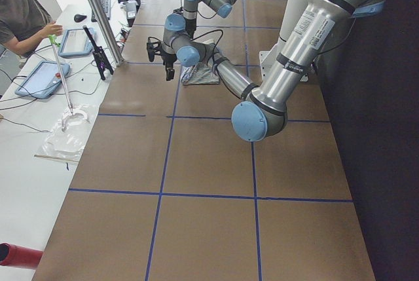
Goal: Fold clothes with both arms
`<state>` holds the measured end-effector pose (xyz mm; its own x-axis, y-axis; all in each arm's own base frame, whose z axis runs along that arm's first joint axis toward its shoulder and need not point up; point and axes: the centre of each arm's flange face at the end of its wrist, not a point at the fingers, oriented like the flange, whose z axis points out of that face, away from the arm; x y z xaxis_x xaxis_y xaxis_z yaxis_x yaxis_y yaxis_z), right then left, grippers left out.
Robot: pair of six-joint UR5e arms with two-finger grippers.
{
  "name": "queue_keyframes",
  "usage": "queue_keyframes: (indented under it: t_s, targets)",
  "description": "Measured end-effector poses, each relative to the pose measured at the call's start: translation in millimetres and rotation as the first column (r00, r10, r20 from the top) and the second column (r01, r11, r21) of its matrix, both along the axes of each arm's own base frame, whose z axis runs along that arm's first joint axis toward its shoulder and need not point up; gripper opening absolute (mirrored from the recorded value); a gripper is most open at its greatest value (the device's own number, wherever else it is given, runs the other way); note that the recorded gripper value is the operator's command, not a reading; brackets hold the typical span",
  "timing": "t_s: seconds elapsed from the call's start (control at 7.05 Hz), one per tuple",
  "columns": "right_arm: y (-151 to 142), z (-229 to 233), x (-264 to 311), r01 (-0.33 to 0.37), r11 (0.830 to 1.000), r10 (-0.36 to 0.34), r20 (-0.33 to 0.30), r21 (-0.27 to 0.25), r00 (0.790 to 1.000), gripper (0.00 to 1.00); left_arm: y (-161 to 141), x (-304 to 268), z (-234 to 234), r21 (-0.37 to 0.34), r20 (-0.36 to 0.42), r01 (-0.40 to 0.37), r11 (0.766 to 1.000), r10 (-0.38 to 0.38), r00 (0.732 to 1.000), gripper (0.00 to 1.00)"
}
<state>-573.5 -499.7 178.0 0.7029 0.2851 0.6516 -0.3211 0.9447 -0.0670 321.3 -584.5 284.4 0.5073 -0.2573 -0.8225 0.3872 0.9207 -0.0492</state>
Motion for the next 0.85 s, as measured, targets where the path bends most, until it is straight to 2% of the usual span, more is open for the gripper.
queue_keyframes:
  t_s: [0.14,0.43,0.71,0.85]
  targets:
    - [27.4,3.1,-26.7,0.045,0.998,-0.041,-0.064,0.050,0.997,1.00,1.3,-2.4,4.7,0.003,0.006,-0.005,1.000,0.005,1.000,1.00]
    - [44.5,8.5,-58.0,0.102,0.989,-0.086,-0.145,0.104,0.986,1.00,2.0,-3.3,8.1,0.003,0.010,-0.008,1.000,0.008,1.000,1.00]
    - [30.2,17.3,-65.9,0.147,0.978,-0.114,-0.213,0.146,0.970,1.00,2.0,-3.4,9.6,0.003,0.011,-0.009,1.000,0.009,1.000,1.00]
    - [14.1,26.8,-60.9,0.167,0.973,-0.124,-0.247,0.159,0.961,1.00,2.2,-3.3,9.3,0.003,0.010,-0.008,1.000,0.008,1.000,1.00]
